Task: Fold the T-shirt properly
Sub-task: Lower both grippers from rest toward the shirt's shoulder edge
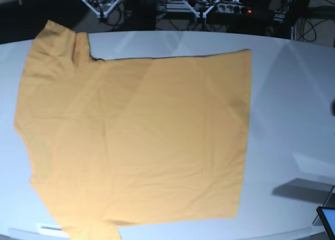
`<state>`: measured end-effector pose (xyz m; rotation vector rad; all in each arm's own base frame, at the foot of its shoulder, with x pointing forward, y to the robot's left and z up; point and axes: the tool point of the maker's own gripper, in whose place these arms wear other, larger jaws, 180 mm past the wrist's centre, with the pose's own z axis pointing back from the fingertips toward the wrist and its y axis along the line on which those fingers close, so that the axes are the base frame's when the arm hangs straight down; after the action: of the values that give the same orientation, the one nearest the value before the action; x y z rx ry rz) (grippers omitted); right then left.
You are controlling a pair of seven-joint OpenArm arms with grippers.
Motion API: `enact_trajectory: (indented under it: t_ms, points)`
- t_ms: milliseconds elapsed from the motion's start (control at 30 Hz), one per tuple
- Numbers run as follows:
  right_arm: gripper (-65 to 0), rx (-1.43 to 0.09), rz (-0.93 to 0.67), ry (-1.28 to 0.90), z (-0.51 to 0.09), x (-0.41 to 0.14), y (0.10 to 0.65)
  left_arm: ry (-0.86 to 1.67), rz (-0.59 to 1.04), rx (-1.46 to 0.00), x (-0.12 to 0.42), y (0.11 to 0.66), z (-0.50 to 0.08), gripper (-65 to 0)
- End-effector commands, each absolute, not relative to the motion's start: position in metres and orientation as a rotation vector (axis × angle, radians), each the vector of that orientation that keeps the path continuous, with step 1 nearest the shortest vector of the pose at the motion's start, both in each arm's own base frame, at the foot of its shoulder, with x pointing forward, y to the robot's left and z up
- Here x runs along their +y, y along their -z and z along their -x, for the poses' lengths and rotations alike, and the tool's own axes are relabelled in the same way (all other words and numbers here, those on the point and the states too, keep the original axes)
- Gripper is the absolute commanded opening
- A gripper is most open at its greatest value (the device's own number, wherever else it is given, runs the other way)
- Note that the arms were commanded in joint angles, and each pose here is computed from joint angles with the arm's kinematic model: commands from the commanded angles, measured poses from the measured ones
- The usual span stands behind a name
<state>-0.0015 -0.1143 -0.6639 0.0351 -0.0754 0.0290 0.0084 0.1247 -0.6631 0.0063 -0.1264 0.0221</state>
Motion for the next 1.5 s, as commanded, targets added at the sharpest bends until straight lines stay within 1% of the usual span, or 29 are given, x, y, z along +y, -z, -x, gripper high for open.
enact_trajectory:
  t_ms: [0,367,467,633,867,1000,1167,1267,1467]
  points:
    - [-65.0,-0.079,-0.027,-0.033,0.003,-0.116,0.664,-0.023,-0.002,-0.132,0.123,0.663,-0.009,-65.0]
    - [-65.0,-0.068,-0.025,-0.033,0.010,-0.117,0.664,-0.021,-0.006,-0.109,0.125,0.663,0.009,-65.0]
    - [-65.0,-0.062,-0.026,-0.035,0.014,-0.117,0.664,-0.017,-0.008,-0.122,0.126,0.662,0.005,-65.0]
    - [-65.0,-0.042,-0.024,-0.032,0.027,-0.118,0.663,-0.009,-0.018,-0.135,0.130,0.659,0.016,-65.0]
    - [-65.0,-0.045,-0.022,-0.034,0.046,-0.120,0.660,0.002,-0.057,-0.149,0.155,0.655,0.022,-65.0]
    - [-65.0,-0.028,-0.020,-0.033,0.060,-0.121,0.658,0.009,-0.071,-0.120,0.165,0.653,0.042,-65.0]
    - [-65.0,-0.011,0.011,-0.037,0.072,-0.143,0.656,0.016,-0.094,-0.080,0.180,0.649,0.071,-65.0]
    - [-65.0,-0.003,0.032,-0.042,0.079,-0.158,0.655,0.036,-0.119,-0.106,0.196,0.642,0.074,-65.0]
    - [-65.0,-0.059,0.033,-0.056,0.087,-0.159,0.645,0.071,-0.150,-0.197,0.212,0.622,0.065,-65.0]
